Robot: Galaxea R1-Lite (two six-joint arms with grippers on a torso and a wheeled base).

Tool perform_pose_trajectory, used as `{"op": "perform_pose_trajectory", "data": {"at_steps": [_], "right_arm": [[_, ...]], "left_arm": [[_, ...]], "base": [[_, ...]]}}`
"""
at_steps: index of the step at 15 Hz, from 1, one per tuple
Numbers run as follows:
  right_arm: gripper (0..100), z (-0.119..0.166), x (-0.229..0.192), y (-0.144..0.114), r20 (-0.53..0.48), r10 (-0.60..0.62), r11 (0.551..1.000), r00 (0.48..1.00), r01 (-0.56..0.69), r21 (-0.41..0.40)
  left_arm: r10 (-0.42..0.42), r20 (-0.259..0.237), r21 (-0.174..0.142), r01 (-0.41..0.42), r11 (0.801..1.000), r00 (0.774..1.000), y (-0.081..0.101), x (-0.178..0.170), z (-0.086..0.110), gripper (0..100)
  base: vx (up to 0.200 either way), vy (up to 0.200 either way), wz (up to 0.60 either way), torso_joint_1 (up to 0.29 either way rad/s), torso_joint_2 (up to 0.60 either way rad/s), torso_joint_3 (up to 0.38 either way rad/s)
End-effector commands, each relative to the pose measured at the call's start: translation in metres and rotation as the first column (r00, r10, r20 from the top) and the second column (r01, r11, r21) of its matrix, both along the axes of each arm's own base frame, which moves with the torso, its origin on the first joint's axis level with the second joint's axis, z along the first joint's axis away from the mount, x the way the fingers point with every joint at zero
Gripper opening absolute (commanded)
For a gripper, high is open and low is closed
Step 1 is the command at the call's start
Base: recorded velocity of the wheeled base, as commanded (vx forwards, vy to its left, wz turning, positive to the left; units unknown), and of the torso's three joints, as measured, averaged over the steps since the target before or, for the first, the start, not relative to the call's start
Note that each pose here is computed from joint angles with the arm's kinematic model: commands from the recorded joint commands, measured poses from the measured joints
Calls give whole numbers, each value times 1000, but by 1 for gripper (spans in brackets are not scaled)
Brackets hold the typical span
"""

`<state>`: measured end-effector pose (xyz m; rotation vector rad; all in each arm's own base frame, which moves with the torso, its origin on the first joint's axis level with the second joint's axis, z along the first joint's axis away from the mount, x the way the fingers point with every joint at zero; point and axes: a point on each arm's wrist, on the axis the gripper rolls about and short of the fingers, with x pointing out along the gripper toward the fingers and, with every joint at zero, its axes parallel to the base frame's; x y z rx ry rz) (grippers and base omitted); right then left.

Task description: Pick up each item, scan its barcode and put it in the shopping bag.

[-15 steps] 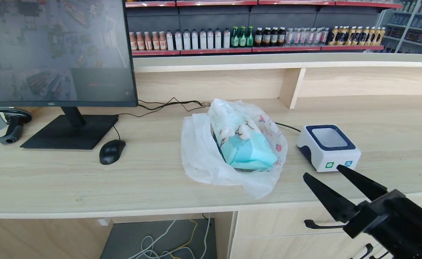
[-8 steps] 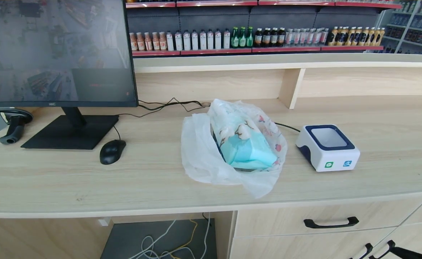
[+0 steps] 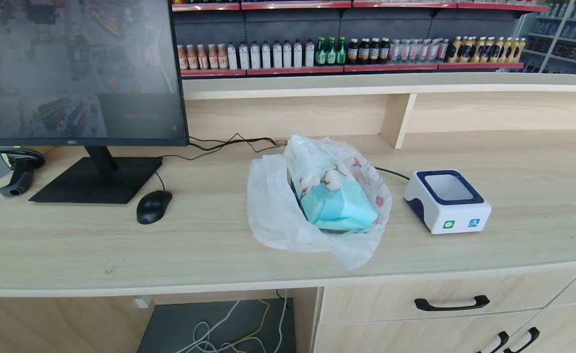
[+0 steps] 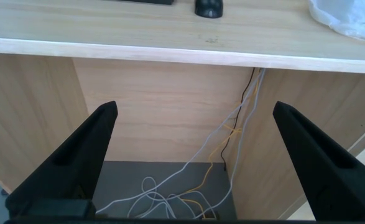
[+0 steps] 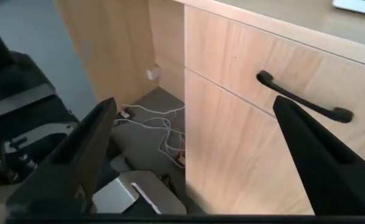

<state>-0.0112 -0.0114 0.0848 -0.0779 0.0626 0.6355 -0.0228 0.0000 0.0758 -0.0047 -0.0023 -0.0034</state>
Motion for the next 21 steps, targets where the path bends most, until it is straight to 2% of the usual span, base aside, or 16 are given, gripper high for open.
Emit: {"op": "perform_pose_trajectory", "data": {"at_steps": [1, 2, 3, 8, 12, 21], "right_arm": [[100, -1, -3, 9, -19, -540, 841, 841, 539, -45], [100, -1, -5, 9, 6, -563, 826, 826, 563, -22], [100, -2, -6, 9, 17, -558, 829, 829, 559, -8], [100, -2, -6, 9, 11, -583, 812, 812, 583, 18], [100, -2, -6, 9, 5, -577, 816, 816, 577, 31], [100, -2, -5, 9, 0, -574, 818, 819, 574, 38]], "left_arm": [[0, 1, -1, 0, 1000, 1000, 0, 0, 0, 100], [0, 1, -1, 0, 1000, 1000, 0, 0, 0, 100], [0, 1, -1, 0, 1000, 1000, 0, 0, 0, 100], [2, -1, -6, -2, 1000, 1000, 0, 0, 0, 100], [0, 2, -3, 0, 1000, 1000, 0, 0, 0, 100], [2, -1, -5, -2, 1000, 1000, 0, 0, 0, 100]], "base": [[0, 0, 0, 0, 0, 0], [0, 0, 0, 0, 0, 0], [-200, 0, 0, -7, 2, 2], [-200, 0, 0, 7, 1, 5], [0, 0, 0, 0, 0, 0], [0, -200, 0, 7, 6, 1]]}}
